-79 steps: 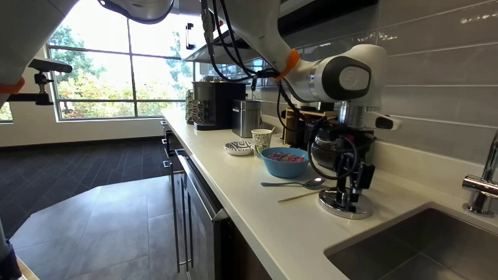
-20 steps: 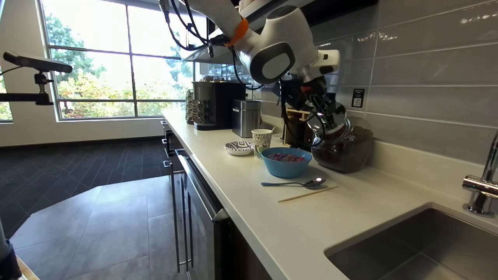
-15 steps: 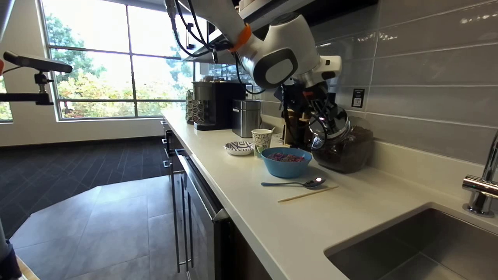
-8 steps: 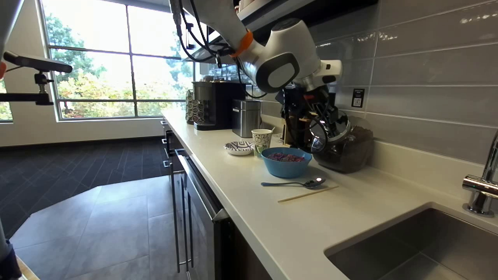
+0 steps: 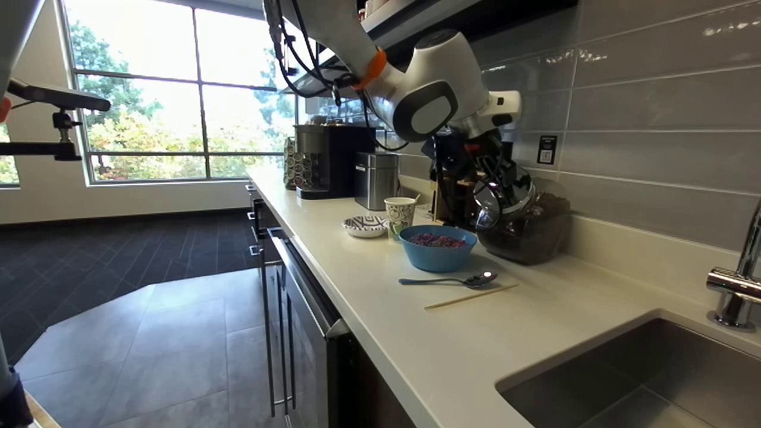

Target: Put the silver lid on the glass container.

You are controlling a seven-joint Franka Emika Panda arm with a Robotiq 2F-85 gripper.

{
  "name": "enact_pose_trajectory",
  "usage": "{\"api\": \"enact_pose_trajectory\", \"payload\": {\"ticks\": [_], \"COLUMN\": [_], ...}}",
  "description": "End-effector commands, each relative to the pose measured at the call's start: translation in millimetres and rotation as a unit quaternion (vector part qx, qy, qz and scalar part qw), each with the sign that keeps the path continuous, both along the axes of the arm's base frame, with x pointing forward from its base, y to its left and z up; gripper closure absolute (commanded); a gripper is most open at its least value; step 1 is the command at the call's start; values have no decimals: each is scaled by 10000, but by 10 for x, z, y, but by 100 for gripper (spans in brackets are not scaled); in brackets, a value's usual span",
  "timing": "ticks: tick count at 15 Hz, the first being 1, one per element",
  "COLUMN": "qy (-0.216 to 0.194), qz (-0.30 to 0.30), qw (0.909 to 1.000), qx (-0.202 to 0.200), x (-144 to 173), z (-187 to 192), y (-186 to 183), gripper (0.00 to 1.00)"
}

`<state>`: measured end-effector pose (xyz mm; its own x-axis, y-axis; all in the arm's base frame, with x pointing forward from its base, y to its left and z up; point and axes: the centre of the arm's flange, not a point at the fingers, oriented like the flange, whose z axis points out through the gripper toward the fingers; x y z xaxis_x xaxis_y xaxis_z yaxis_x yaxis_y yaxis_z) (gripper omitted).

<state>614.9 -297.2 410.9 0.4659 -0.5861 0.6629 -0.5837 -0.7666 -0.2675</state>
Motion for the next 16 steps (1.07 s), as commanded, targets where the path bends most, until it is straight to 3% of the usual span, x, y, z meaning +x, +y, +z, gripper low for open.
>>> {"api": "enact_pose_trajectory", "payload": {"ticks": [1, 16], "qy": [23, 121], "qz": [-103, -108], "qw": [9999, 9994], "qx": [-78, -314], "x": [93, 192], "z": [-3, -62], "y": [7, 61], "gripper": [79, 79]}}
